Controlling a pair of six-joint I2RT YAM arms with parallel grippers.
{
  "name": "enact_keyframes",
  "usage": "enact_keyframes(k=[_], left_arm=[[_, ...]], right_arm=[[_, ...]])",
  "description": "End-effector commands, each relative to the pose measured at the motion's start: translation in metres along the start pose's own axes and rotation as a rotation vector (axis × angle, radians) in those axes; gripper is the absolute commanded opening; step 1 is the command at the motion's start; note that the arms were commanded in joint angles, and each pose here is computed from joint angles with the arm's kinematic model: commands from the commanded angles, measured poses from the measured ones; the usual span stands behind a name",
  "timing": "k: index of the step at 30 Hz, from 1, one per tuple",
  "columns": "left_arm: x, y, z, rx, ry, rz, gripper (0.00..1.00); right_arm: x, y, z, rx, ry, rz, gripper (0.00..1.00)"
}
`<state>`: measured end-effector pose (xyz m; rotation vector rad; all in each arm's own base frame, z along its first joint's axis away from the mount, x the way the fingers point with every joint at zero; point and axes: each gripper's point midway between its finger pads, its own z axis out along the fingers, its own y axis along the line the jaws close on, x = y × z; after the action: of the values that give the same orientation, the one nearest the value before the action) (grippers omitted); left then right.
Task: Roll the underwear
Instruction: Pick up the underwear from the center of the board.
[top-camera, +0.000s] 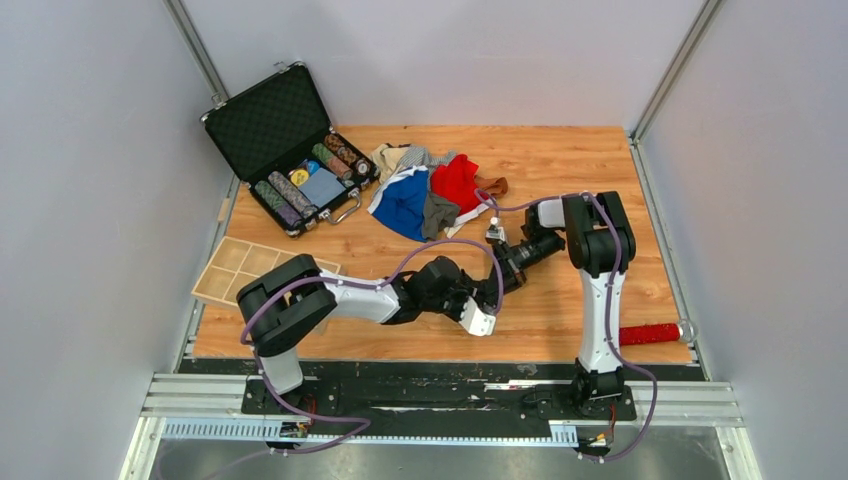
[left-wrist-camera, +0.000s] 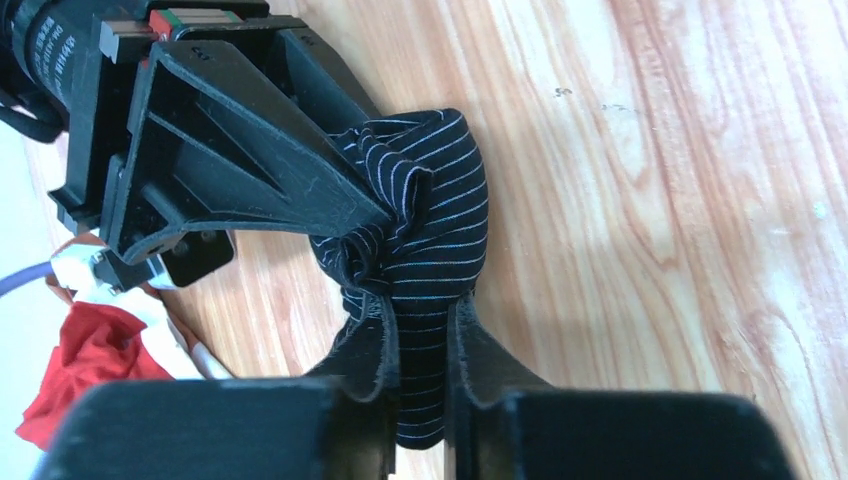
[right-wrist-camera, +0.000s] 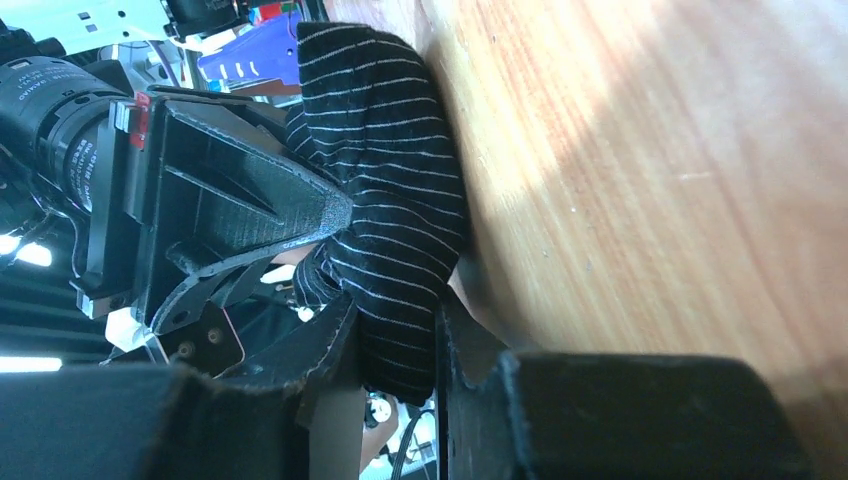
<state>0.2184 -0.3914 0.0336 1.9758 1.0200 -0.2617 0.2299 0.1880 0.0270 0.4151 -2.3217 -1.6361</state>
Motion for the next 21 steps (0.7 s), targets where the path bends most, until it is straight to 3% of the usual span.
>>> enact_keyframes(k=[1, 3, 4, 5, 9, 13, 15, 21], left_arm=[[0.017, -0.034, 0.005, 0.153, 0.041, -0.082, 0.01], [0.016, -0.033, -0.001, 0.197, 0.022, -0.143, 0.0], [0.015, -0.034, -0.006, 0.23, 0.03, -0.175, 0.0], [0.011, -0.029, -0.012, 0.245, 0.003, -0.2, 0.0], [-0.008, -0.001, -0.048, 0.3, -0.068, -0.275, 0.0], [-0.029, 0.029, -0.093, 0.326, -0.109, -0.365, 0.0], [-0.04, 0.05, -0.119, 0.313, -0.118, -0.391, 0.0], [-0.042, 0.052, -0.19, 0.35, -0.084, -0.54, 0.0]], right_arm=[[0.01, -0.008, 0.011, -0.13, -0.012, 0.174, 0.29], [0.005, 0.002, 0.007, -0.147, -0.03, 0.154, 0.62], [0.0, 0.01, 0.002, -0.152, -0.042, 0.136, 0.93], [-0.006, 0.02, -0.005, -0.158, -0.06, 0.114, 0.99], [-0.038, 0.067, -0.064, -0.126, -0.22, -0.036, 1.0], [-0.053, 0.092, -0.126, 0.067, -0.339, -0.263, 1.0], [-0.053, 0.101, -0.142, 0.165, -0.377, -0.357, 1.0], [-0.044, 0.123, -0.16, 0.374, -0.446, -0.461, 1.0]])
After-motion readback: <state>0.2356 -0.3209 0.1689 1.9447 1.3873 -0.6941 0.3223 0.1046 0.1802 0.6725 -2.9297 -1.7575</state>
